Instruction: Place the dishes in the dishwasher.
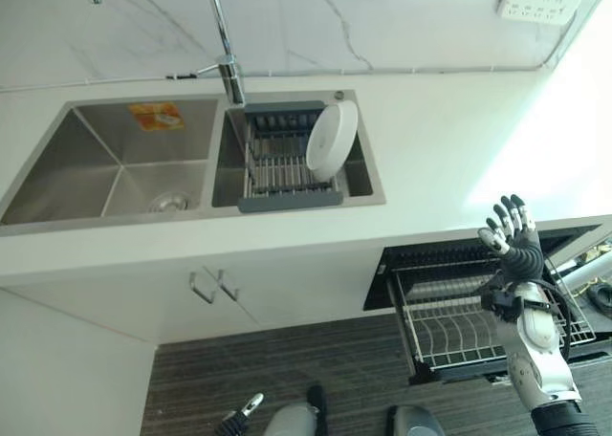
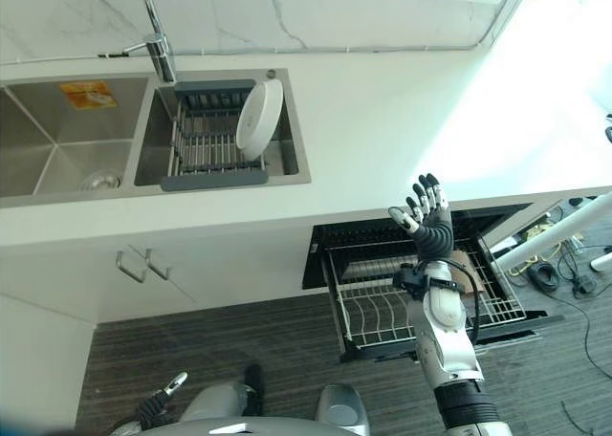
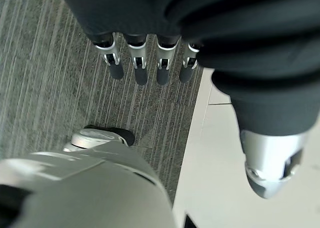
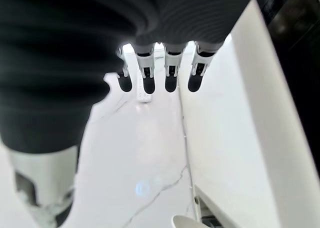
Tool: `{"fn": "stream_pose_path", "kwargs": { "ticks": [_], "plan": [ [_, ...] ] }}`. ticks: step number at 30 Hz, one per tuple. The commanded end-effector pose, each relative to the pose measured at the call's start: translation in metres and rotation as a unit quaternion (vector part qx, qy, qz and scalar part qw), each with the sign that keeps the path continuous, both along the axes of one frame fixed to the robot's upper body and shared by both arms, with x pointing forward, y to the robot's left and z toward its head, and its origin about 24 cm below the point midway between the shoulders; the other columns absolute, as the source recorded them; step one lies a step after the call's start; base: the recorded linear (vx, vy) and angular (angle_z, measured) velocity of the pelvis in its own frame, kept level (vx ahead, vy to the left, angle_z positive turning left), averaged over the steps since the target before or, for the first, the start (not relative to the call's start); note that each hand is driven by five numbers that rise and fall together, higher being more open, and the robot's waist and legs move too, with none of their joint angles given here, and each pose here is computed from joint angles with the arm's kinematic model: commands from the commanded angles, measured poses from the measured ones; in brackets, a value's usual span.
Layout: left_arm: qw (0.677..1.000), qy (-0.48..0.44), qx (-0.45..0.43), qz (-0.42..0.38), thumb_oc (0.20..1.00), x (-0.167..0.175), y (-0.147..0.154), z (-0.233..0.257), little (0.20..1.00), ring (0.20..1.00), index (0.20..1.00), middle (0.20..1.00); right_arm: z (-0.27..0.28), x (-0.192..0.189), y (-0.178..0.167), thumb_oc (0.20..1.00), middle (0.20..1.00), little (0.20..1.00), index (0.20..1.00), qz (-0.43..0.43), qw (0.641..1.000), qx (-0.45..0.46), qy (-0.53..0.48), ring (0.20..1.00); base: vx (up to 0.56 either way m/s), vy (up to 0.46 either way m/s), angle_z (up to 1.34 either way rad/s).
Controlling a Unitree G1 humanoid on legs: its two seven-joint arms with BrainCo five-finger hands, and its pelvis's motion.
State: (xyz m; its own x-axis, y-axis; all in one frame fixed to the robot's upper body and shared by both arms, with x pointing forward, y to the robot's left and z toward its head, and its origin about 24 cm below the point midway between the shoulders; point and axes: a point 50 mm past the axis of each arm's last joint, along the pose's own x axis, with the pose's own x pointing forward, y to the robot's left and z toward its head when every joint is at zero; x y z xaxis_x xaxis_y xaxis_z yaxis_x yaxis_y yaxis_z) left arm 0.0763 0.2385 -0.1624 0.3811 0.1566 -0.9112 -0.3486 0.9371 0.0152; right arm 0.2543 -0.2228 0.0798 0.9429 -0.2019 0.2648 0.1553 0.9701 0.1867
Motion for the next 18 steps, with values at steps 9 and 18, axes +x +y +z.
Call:
{"fn": "stream_pose_path", "kwargs": {
  "ticks": [9, 18],
  "plan": [
    [1.0, 0.024, 0.017, 0.002, 1.0, -0.021, 0.0, -0.003, 1.0, 1.0, 1.0, 1.0, 0.047, 0.012, 0.011, 1.0, 1.0, 1.0, 1.0, 0.011, 0.993, -0.034, -0.111, 1.0, -0.02, 0.047, -0.49],
    [0.998, 0.049, 0.026, 0.003, 1.0, -0.033, -0.011, -0.007, 1.0, 1.0, 1.0, 1.0, 0.055, 0.014, 0.006, 1.0, 1.0, 1.0, 1.0, 0.011, 0.991, -0.061, -0.122, 1.0, 0.02, -0.057, -0.09]
  ]
}}
